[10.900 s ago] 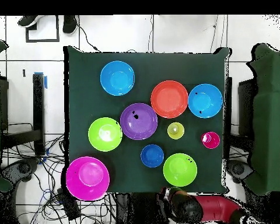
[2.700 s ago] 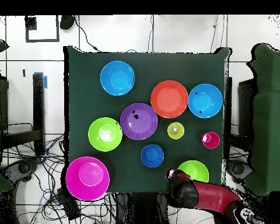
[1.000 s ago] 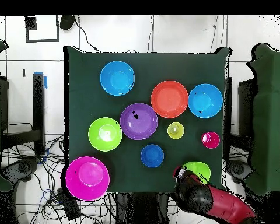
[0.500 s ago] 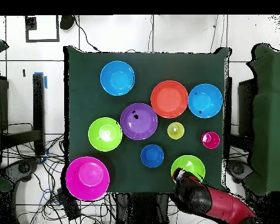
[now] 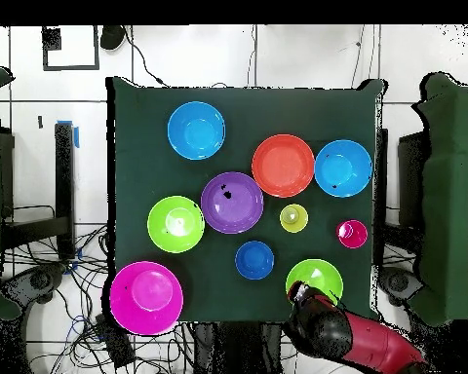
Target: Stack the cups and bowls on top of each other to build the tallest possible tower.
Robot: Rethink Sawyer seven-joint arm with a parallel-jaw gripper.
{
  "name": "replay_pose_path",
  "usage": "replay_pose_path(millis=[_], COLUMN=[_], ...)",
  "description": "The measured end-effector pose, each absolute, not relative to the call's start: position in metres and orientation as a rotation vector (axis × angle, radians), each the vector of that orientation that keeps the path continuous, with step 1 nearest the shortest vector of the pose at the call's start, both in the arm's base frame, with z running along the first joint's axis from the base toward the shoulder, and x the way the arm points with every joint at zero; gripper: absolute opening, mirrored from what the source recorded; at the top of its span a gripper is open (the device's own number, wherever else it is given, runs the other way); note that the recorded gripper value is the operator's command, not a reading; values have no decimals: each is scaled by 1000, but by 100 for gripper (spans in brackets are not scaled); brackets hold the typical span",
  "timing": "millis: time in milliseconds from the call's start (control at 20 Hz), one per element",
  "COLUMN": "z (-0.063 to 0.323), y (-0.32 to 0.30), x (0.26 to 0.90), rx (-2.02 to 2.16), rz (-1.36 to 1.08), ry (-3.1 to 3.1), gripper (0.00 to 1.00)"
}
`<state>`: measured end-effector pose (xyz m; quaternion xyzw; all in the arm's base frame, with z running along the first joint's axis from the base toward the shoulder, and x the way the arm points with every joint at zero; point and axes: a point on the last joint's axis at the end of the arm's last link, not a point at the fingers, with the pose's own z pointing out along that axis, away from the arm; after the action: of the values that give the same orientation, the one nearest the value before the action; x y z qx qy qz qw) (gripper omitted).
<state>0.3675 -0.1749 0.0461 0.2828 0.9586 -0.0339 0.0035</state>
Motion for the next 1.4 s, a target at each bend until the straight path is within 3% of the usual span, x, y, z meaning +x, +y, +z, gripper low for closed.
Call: replay_pose_path(millis=[1400], z=[33], y=[-157], x=[385], rx=[976], rz=[-86], ry=[3006], gripper=[100])
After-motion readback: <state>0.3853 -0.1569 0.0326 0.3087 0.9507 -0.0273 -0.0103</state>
